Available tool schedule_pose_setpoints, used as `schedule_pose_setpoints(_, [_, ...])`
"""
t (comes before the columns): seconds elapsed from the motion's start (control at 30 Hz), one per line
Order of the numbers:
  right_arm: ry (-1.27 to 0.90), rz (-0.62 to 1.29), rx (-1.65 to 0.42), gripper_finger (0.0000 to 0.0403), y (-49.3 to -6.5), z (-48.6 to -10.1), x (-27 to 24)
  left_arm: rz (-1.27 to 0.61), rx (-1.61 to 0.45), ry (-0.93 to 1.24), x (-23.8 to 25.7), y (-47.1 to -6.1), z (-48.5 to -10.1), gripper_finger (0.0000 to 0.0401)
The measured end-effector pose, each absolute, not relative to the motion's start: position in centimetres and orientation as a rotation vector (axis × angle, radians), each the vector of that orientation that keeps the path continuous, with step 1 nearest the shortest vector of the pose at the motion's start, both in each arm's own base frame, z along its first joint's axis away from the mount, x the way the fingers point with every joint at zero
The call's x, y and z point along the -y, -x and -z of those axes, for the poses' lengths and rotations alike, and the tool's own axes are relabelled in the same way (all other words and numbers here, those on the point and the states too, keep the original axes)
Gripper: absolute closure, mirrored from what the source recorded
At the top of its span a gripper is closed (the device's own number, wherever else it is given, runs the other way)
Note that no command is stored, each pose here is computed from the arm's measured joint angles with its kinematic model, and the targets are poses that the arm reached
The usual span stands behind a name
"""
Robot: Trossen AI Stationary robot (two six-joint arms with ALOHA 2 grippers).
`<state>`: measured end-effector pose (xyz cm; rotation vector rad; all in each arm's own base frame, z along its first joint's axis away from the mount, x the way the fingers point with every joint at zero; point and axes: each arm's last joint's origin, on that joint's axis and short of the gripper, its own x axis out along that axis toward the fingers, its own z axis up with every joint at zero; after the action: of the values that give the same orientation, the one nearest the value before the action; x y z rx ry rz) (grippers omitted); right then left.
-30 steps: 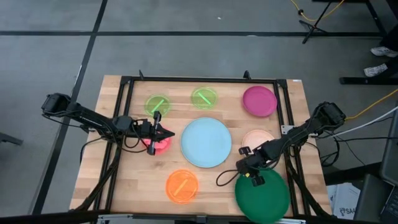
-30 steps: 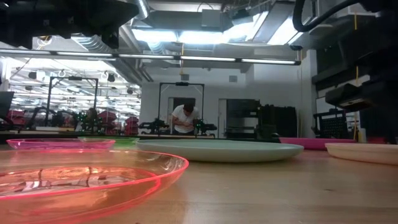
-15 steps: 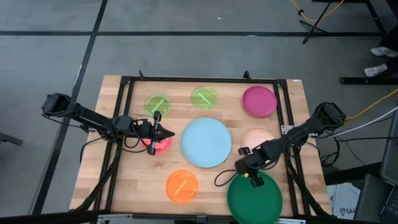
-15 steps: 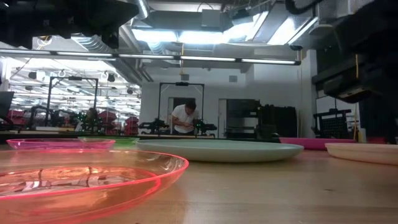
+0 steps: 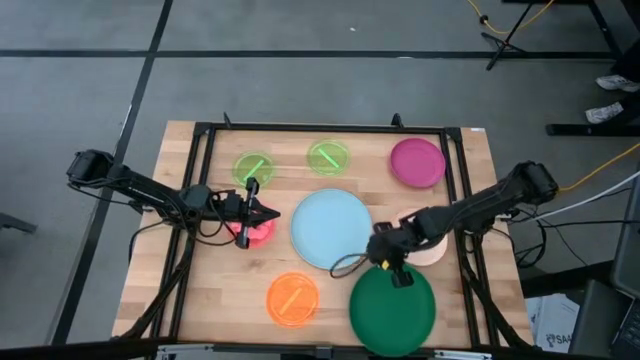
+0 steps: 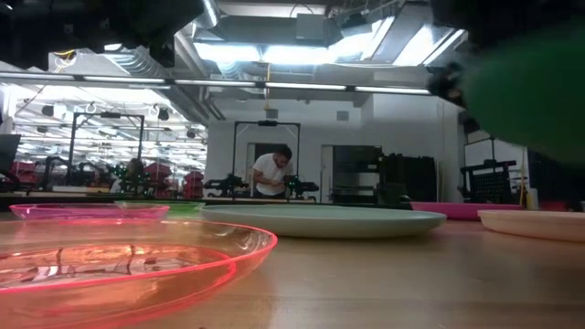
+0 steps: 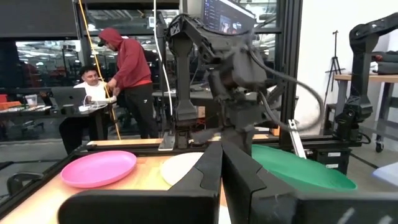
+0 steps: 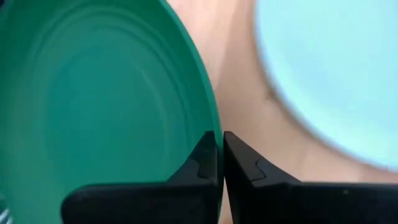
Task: Stack plastic plates
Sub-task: Stack the green plate on top of the blue plate
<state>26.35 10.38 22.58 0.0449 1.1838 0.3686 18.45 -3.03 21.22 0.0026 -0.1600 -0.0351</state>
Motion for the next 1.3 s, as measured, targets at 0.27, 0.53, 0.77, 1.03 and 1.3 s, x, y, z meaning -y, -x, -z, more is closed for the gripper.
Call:
schedule_pose_setpoints(0.27, [-0.113, -0.226, -1.067, 0.0402, -27.4, -24.6, -6.0, 0.035, 0.167, -0.001, 3.0, -18.4, -21.3, 0.0397])
schedule_pose_setpoints(0.53, [-0.172, -0.086, -0.95, 0.0398, -28.8, -25.1, -1.1, 0.035, 0.169, -0.001, 3.0, -18.4, -21.3, 0.0397])
schedule_pose_setpoints(0.77, [-0.217, 0.024, -0.814, 0.0398, -29.8, -25.7, 2.9, 0.035, 0.167, -0.001, 3.0, -18.4, -21.3, 0.0397])
schedule_pose_setpoints(1.03, [-0.252, 0.099, -0.826, 0.0397, -30.7, -23.8, 6.5, 0.036, 0.157, -0.003, 3.0, -18.5, -21.2, 0.0397])
schedule_pose_setpoints(1.3, [-0.277, 0.089, -0.895, 0.0397, -31.5, -21.4, 7.9, 0.037, 0.162, -0.002, 3.0, -18.4, -21.2, 0.0397])
